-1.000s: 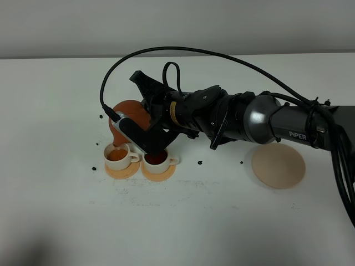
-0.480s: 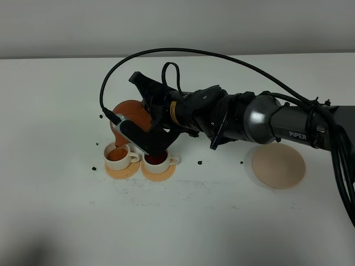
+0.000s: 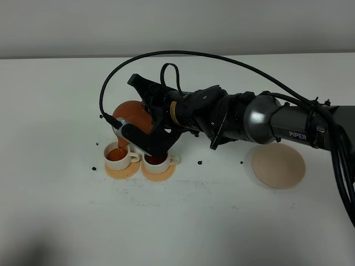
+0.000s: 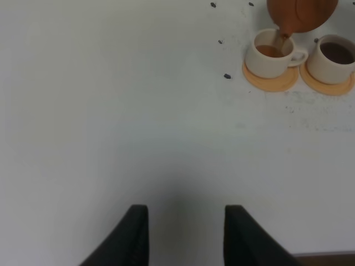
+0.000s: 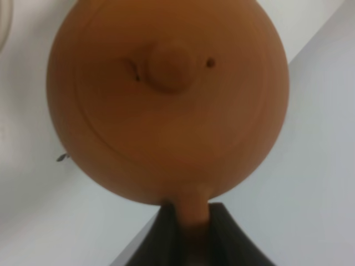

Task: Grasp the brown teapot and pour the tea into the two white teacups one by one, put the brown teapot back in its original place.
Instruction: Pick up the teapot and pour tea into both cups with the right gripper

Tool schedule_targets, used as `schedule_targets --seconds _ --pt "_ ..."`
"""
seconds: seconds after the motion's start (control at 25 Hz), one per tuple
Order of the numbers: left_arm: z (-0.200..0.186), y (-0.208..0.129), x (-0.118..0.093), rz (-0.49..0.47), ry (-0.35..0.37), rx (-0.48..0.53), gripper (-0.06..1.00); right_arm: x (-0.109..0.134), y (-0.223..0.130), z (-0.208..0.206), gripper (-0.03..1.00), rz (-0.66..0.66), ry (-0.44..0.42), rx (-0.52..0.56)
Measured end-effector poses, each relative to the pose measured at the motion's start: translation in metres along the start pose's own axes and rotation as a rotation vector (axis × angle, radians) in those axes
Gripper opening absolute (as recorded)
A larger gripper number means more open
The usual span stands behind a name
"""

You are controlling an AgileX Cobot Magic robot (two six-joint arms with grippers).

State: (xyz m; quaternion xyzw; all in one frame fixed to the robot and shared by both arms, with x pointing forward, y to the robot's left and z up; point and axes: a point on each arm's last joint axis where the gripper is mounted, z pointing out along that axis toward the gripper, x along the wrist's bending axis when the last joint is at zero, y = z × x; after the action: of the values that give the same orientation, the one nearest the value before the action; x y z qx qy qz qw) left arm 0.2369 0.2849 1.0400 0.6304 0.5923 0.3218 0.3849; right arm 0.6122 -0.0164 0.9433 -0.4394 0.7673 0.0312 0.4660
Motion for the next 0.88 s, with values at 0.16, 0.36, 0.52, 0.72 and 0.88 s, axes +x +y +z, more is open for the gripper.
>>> schedule_targets --seconds 0.16,0.36,0.52,0.72,0.88 --pt "0.0000 0.0000 0.0000 0.000 0.000 0.000 0.31 0.0000 0.0000 0.0000 0.09 -0.010 0.000 0.000" --pt "0.0000 0.0000 0.0000 0.000 0.000 0.000 0.31 -0.0025 -0.0011 0.0001 0.09 -0.009 -0.007 0.003" --pt "0.0000 0.0000 0.0000 0.000 0.000 0.000 0.31 -0.0067 0.0000 -0.0003 0.09 -0.012 -0.018 0.007" --pt "0.0000 0.0000 0.0000 0.000 0.000 0.000 0.31 -0.0073 0.0005 -0.0004 0.09 -0.013 -0.020 0.003" --pt "0.0000 0.0000 0.0000 0.000 0.000 0.000 0.31 -0.0074 0.0008 -0.0004 0.09 -0.013 -0.020 0.003"
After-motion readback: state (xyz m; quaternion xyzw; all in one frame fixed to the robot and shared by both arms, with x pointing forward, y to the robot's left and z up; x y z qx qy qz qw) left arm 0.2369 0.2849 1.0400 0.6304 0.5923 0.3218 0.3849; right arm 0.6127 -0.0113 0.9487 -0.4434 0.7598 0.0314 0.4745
